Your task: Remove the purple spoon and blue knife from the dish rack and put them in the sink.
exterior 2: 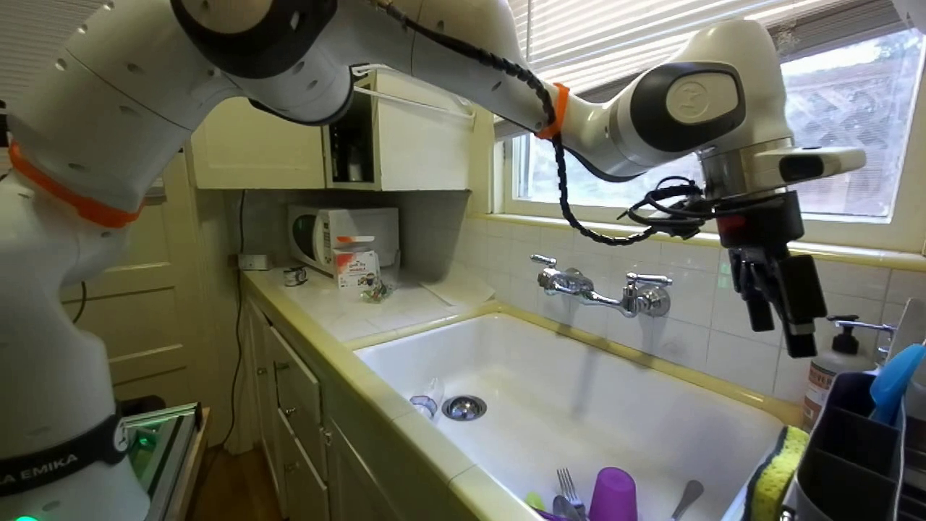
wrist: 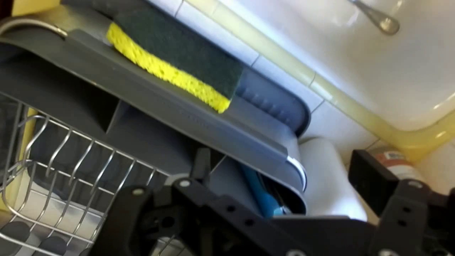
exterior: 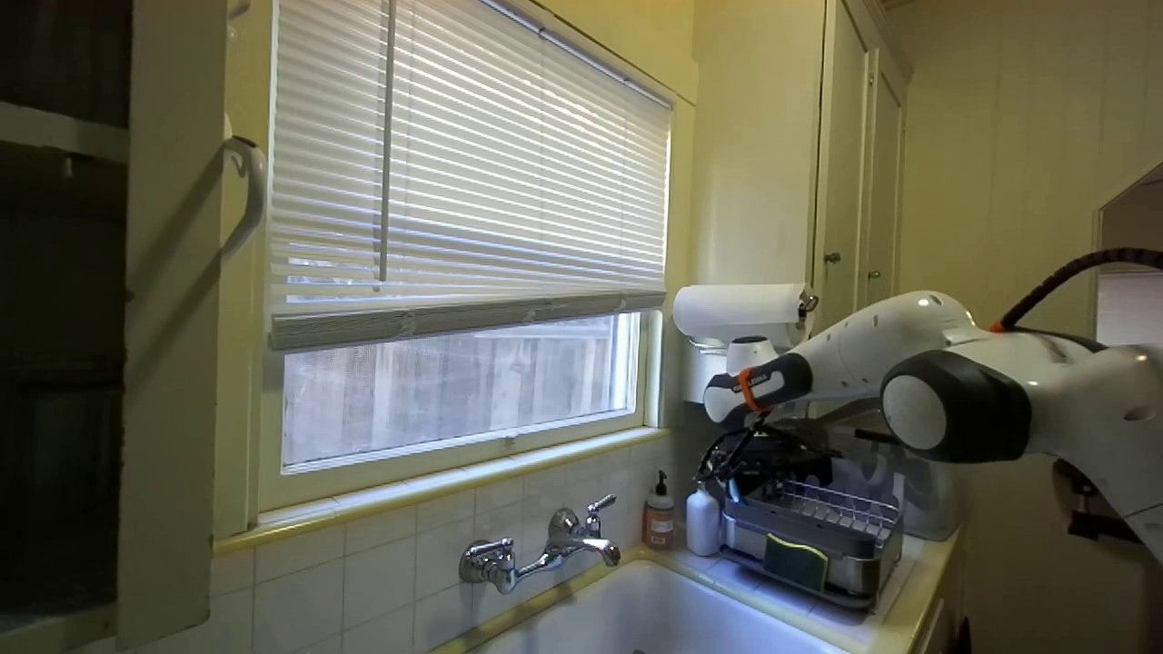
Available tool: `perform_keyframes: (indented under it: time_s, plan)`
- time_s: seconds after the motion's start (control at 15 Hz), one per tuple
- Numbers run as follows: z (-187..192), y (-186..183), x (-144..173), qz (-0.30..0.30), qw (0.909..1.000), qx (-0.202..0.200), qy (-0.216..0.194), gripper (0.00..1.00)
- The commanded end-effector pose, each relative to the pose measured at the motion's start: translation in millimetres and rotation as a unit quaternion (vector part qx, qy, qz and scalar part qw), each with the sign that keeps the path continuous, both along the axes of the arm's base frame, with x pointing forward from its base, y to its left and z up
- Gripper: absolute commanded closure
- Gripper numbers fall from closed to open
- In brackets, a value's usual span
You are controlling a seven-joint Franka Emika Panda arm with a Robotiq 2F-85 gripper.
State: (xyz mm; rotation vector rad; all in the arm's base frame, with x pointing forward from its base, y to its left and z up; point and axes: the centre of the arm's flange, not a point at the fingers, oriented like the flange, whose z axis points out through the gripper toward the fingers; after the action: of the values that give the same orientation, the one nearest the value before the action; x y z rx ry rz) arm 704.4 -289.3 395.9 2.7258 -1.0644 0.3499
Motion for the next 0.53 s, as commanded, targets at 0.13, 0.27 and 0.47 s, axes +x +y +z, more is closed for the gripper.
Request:
perform_keyframes:
  time_s: [0.13, 0.27, 0.47]
  plan:
    - [-12, -39, 55, -0.086, 0.9883, -0.082, -0.096, 0.00]
    - [-9, -45, 61, -0.113, 0.9796, -0.111, -0.123, 0.00]
    - [-9, -44, 69, -0.135, 0.9662, -0.173, -0.135, 0.00]
